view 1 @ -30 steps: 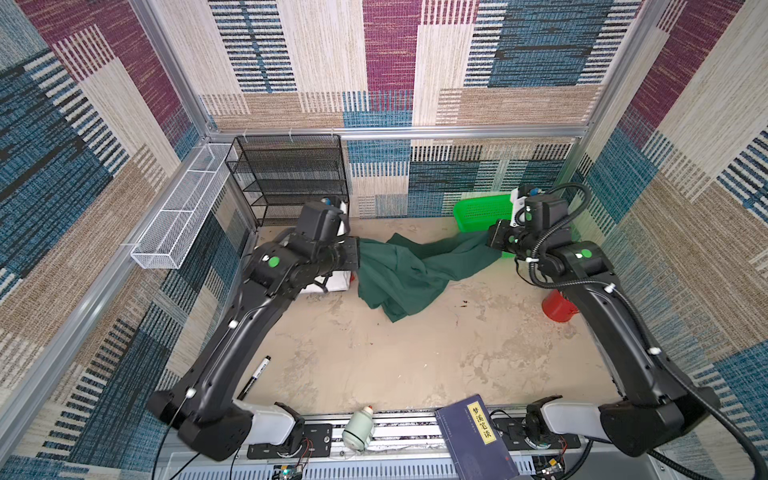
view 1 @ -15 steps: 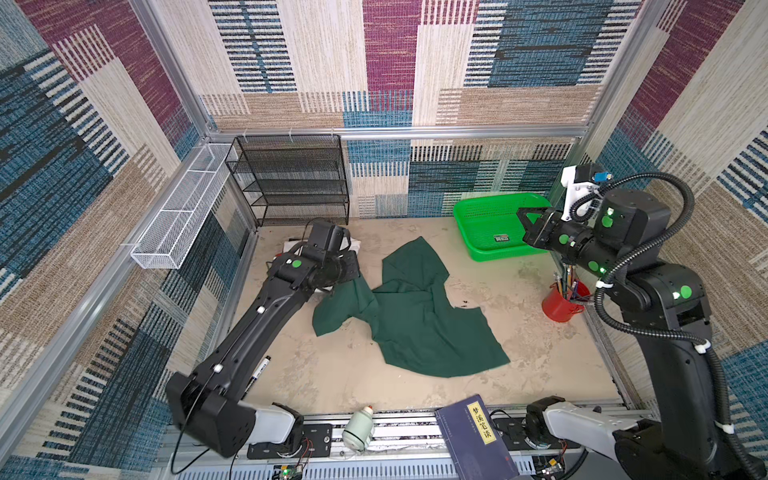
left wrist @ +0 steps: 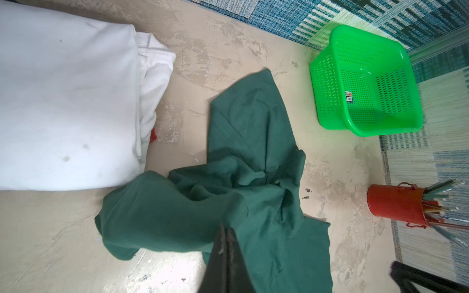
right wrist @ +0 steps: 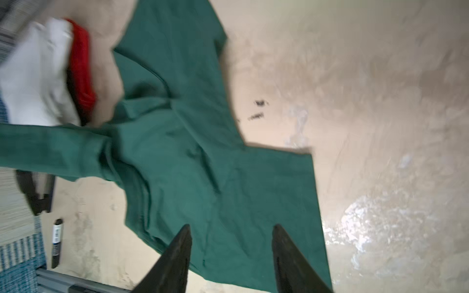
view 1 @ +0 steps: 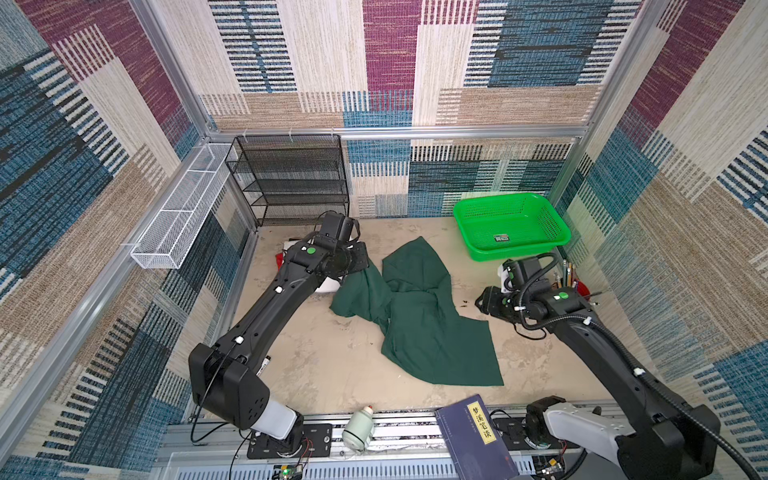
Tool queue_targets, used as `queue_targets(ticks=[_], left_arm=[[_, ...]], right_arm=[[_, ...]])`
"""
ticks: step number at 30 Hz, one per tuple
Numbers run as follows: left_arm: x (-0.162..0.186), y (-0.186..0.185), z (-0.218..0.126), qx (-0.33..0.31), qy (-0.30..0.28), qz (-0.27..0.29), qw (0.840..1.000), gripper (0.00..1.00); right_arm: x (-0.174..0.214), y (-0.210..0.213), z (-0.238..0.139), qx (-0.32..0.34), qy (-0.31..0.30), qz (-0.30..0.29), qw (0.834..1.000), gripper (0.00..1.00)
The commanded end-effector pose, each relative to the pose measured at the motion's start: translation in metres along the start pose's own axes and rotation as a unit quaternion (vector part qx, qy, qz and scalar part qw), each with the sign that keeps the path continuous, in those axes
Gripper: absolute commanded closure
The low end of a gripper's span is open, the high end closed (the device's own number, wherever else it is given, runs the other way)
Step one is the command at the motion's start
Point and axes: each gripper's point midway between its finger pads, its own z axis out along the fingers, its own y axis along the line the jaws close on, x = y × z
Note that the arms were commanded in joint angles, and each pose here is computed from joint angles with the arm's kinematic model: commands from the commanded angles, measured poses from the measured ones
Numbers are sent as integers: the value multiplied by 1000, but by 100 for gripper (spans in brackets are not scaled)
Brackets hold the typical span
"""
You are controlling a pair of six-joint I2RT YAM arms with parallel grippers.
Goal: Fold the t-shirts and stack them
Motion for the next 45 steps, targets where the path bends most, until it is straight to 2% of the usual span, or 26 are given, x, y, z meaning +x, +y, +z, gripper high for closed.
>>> queue_targets(ticks=[1, 8, 16, 18, 19, 22, 23, 29, 31, 34, 37, 39, 42, 45], left_arm=[[-4, 2, 1, 0, -11, -3, 1000, 100], [3, 2, 5, 11, -5, -16, 1000, 100], [2, -3, 7, 17, 2, -11, 1000, 100], [1, -5, 10, 19, 4, -9, 1000, 100], [0, -6, 11, 20, 6, -9, 1000, 100], [-2, -14, 20, 33, 15, -9, 999, 100], [-2, -17, 24, 38, 20, -12, 999, 100], [-15, -53, 54, 89, 55, -8, 995, 100], [-23, -69, 65, 105, 63, -2, 992, 100], [-45, -99, 78, 140, 64, 11, 988, 100], [-71, -140, 83, 204, 55, 38, 977, 100], [-95, -164, 80, 237, 21, 65, 969, 100], [-136, -180, 74, 265, -55, 81, 959, 100], [-177, -170, 73, 271, -125, 60, 952, 100]], right_arm=[[0, 0, 28, -13, 3, 3, 1000, 46], [31, -20, 87, 8, 72, -8, 997, 39], [57, -38, 126, 56, 128, -19, 990, 39], [63, -43, 132, 63, 139, -16, 988, 49], [65, -45, 134, 67, 143, -16, 987, 58], [65, -49, 134, 78, 141, -8, 987, 94], [62, -50, 131, 80, 134, -3, 988, 100], [25, -36, 83, 61, 69, 15, 996, 100], [12, -24, 57, 42, 40, 12, 998, 100], [5, 10, 21, -45, 12, -7, 999, 100], [22, 38, 1, -130, 33, -21, 991, 100], [37, 52, -9, -163, 49, -29, 985, 100], [62, 86, -23, -212, 75, -45, 973, 100], [95, 139, -37, -289, 118, -72, 947, 100]])
